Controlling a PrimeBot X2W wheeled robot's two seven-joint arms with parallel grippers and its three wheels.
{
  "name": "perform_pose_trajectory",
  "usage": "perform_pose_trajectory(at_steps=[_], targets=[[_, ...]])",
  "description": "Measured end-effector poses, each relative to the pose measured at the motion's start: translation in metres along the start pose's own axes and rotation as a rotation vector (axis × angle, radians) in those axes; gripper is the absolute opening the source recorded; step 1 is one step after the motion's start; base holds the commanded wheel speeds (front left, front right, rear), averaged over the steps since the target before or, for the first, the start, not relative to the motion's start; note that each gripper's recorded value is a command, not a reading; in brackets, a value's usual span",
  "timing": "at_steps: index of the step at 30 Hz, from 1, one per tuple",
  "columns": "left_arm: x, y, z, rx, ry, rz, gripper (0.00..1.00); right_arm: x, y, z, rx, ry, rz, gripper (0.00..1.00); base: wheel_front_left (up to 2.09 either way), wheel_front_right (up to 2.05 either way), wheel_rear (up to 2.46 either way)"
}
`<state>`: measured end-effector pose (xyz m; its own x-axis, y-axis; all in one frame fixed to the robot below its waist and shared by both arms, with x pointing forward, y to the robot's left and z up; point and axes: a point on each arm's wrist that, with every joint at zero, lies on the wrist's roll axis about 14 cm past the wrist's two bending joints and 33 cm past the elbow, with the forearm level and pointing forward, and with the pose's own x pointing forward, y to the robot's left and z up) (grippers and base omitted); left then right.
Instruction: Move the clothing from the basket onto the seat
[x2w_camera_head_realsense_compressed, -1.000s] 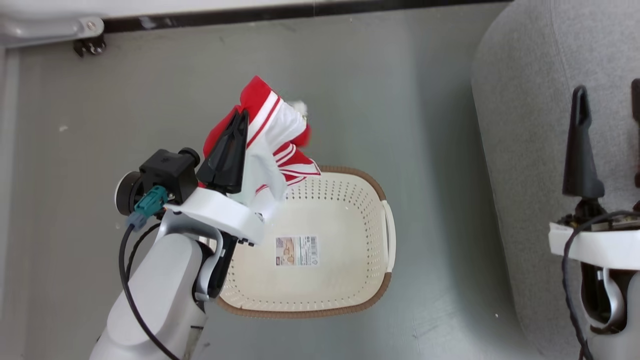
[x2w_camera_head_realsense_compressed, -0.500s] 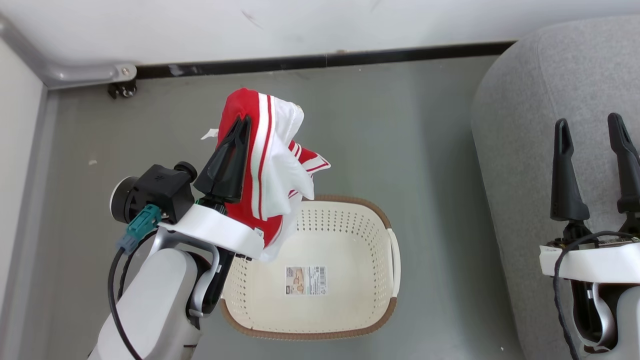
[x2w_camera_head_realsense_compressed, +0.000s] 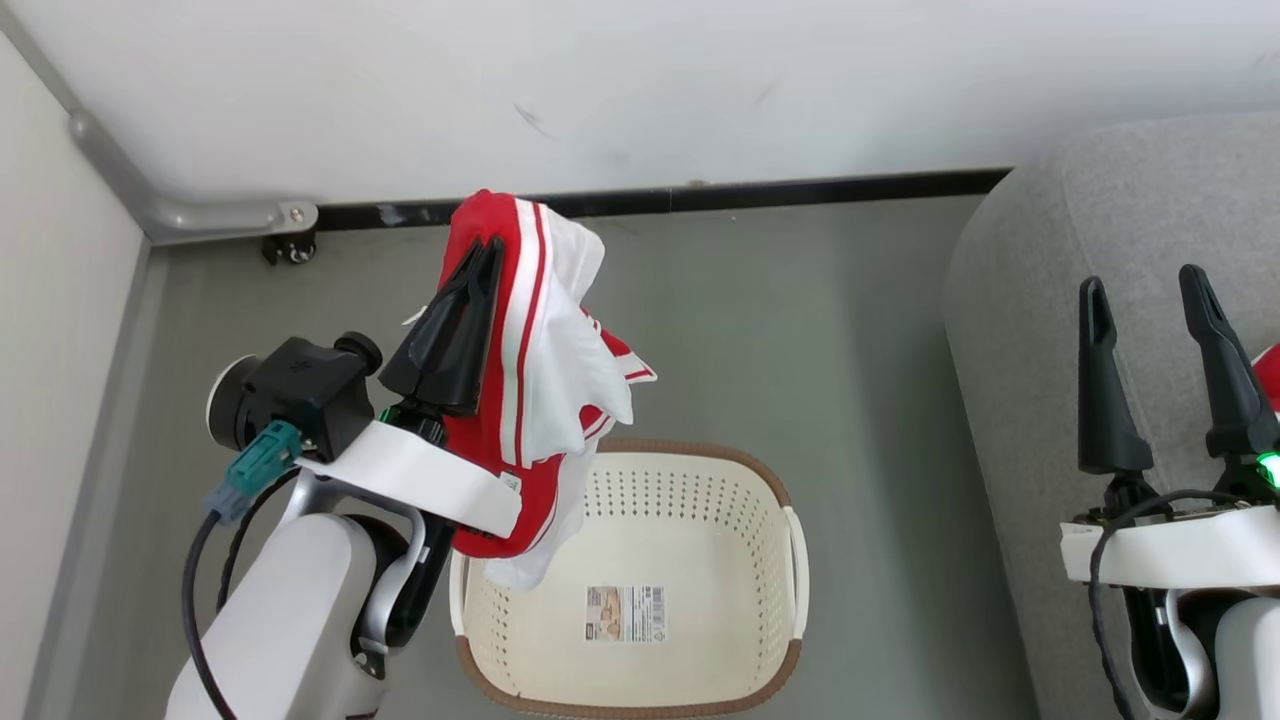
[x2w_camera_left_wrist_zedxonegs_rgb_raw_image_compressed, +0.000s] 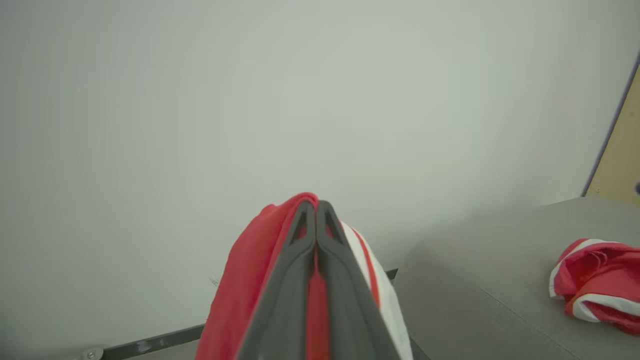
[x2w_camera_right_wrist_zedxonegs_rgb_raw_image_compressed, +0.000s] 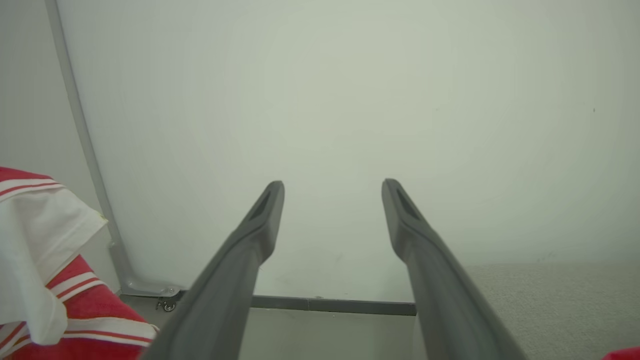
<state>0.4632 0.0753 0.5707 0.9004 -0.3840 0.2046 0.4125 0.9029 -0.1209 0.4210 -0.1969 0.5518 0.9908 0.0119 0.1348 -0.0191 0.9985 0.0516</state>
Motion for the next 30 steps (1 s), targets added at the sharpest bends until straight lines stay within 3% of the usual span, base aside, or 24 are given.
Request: perform_pose_trajectory(at_steps=[7,30], targets=[[-0.006,-0.007,0.026,0.025,-0.026,-0.031,0.00,-0.013,0.003,0.000,0.012,0.018,0.007,1.00,0.00,0.00,0.00],[-0.041,-0.037,0.048,0.000,0.008,-0.092,0.00,-0.041,0.017,0.010,0.020,0.027,0.045,1.00,0.00,0.00,0.00]])
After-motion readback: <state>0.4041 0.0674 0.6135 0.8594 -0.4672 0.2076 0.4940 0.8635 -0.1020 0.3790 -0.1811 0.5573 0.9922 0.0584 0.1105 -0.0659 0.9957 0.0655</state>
